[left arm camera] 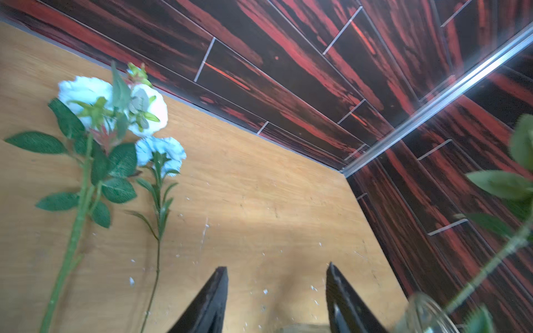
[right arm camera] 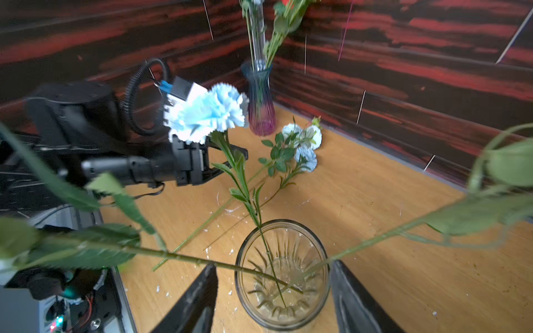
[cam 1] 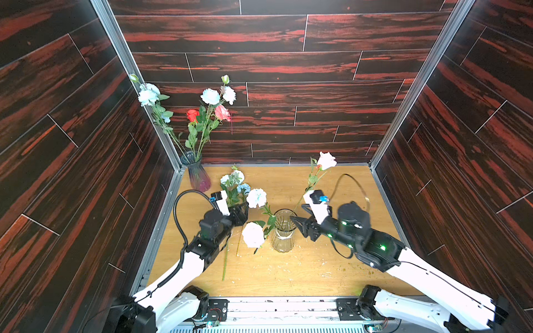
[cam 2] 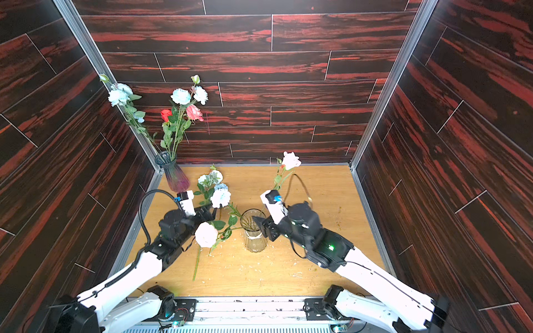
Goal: Pick out blue flowers from the vase
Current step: Pick up the flower from the vase.
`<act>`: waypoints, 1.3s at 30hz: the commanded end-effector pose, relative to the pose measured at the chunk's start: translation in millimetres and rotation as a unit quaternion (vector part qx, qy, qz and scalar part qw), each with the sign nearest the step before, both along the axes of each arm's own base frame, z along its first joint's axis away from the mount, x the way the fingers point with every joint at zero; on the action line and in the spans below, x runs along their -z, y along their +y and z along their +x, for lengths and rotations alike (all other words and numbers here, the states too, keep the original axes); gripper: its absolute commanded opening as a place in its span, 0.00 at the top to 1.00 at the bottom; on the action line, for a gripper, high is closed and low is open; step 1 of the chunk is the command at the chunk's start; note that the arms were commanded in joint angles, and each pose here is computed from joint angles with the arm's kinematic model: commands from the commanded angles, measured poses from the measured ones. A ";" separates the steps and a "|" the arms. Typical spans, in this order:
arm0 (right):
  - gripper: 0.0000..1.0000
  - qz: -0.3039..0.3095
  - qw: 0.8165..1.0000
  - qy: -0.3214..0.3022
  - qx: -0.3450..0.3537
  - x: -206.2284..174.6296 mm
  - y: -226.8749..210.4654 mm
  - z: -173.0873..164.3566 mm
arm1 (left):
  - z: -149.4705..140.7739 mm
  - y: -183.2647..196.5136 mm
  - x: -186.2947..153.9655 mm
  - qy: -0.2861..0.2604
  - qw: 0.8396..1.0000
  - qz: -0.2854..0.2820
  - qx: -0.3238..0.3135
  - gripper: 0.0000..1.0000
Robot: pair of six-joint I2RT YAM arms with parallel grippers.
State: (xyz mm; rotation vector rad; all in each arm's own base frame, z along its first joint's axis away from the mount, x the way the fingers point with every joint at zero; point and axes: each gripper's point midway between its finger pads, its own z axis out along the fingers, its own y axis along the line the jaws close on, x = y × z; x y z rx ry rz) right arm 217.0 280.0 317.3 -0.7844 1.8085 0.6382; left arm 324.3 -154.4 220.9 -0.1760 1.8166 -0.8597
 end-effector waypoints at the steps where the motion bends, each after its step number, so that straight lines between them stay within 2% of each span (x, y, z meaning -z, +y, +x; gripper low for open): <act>1: 0.38 -0.022 1.000 0.012 -0.005 3.0 6.2 6.9 | -11.0 -12.3 -35.3 -0.061 0.997 -0.032 0.037 0.44; 8: 0.45 -0.024 0.996 0.088 0.014 21.7 4.0 41.6 | -9.7 -52.3 -49.8 -0.067 0.989 -0.057 0.121 0.44; 12: 0.50 -0.036 0.994 0.106 -0.009 23.9 9.1 41.8 | -7.0 -72.3 -52.8 -0.061 0.986 -0.054 0.145 0.44; 20: 0.55 -0.080 0.985 0.146 -0.040 50.7 18.5 38.3 | 6.9 -88.3 -65.5 -0.047 0.985 -0.063 0.156 0.44; 31: 0.60 -0.090 0.978 0.177 -0.065 76.8 25.7 31.0 | 27.7 -101.7 -82.4 -0.034 0.985 -0.061 0.155 0.44; 39: 0.61 -0.093 0.974 0.199 -0.054 95.6 31.2 37.1 | 31.8 -105.9 -76.2 -0.027 0.986 -0.055 0.156 0.44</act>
